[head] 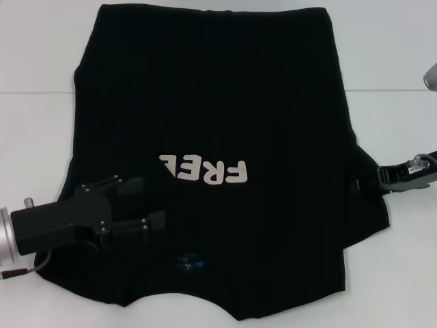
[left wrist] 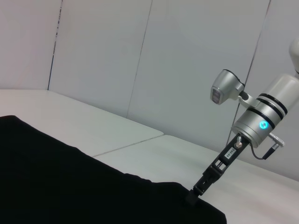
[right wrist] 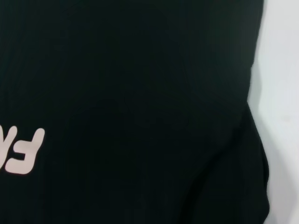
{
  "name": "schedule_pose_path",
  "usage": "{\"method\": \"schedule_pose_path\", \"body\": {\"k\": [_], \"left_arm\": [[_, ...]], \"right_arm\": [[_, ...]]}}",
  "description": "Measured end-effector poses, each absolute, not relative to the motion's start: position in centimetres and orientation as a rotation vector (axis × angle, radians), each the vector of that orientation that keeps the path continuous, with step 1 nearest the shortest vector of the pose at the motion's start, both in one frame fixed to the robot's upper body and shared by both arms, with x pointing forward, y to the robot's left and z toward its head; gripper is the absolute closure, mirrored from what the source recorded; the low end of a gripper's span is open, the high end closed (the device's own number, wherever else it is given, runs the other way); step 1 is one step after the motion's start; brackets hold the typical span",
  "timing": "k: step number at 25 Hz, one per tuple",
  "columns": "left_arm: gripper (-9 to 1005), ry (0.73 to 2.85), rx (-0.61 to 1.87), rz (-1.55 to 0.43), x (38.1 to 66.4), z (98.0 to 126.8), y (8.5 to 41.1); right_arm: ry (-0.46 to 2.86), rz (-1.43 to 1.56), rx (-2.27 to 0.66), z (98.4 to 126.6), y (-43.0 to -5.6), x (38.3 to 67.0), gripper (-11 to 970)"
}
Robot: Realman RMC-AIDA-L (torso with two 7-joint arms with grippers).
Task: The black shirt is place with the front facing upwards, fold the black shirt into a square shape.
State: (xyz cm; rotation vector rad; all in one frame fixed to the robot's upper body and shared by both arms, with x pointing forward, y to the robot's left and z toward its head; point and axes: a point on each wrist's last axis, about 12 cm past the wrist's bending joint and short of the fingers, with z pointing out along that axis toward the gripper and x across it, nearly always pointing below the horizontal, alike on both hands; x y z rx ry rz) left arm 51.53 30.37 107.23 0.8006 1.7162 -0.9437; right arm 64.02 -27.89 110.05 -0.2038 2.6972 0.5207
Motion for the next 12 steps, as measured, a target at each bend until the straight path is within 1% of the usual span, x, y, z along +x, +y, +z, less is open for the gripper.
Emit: {"method": "schedule_pose_path", "body": {"k": [7, 12], "left_arm": [[90, 1.714, 0.8, -0.952, 51.43, 107.2, 30.29], [91, 1.714, 0.8, -0.953, 51.42, 107.21, 30.28]], "right_arm": [[2.69, 0.511, -0.198, 110.25, -28.27, 64.09, 424], [2.698, 0.508, -0.204, 110.19, -28.34, 63.98, 657]]}}
